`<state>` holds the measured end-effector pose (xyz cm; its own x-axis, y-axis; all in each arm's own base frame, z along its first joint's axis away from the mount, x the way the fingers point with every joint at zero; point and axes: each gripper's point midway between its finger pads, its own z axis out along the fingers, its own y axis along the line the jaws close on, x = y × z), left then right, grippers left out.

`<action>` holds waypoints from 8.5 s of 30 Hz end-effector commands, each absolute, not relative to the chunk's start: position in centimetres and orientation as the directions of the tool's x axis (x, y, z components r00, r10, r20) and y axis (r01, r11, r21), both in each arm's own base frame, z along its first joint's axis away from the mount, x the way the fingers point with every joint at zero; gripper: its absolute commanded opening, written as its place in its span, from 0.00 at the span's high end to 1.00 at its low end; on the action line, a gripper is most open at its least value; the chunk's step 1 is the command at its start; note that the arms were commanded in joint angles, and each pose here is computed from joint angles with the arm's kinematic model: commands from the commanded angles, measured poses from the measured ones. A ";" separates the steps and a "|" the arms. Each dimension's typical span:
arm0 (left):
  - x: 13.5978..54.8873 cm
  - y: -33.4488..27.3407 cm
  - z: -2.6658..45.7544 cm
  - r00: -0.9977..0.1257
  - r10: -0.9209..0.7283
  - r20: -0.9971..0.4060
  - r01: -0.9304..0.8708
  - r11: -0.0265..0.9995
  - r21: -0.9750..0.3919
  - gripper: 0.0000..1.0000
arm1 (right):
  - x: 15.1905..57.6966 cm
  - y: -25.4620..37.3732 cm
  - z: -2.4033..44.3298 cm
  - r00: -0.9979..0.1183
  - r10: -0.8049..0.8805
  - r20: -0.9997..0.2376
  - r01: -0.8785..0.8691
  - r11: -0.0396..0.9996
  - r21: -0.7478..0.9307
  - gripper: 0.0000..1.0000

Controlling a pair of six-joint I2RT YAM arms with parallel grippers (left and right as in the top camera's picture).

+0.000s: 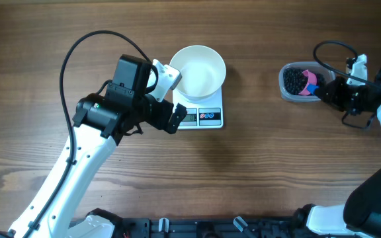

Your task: Scoop item into bowl and weigh 150g on scale

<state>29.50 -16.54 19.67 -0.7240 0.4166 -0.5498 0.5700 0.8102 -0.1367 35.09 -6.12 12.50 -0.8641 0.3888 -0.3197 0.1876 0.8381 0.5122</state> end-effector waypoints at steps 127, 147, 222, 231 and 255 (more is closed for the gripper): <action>29.6 -17.0 20.5 -0.701 0.427 -0.572 0.594 0.793 -0.135 0.00 | 34.1 -10.0 19.5 -0.704 0.706 -0.077 0.035 0.143 0.989 0.96; 29.6 -17.0 20.5 -0.701 0.427 -0.572 0.594 0.793 -0.135 0.00 | 35.6 -1.4 21.4 -0.853 0.518 0.057 0.057 -0.016 0.998 0.96; 29.6 -17.0 20.5 -0.701 0.427 -0.572 0.594 0.793 -0.136 0.00 | 41.1 18.4 20.3 -0.621 -0.097 -0.778 -0.623 0.664 0.414 0.95; 29.6 -17.0 20.5 -0.701 0.427 -0.572 0.594 0.793 -0.136 0.00 | 40.7 17.3 22.1 -0.536 -0.162 -0.829 -0.649 0.707 0.281 0.96; 29.6 -17.0 20.5 -0.701 0.427 -0.572 0.594 0.793 -0.135 0.00 | 40.5 18.4 20.9 -0.332 -0.437 -0.836 -0.754 0.655 -0.043 0.96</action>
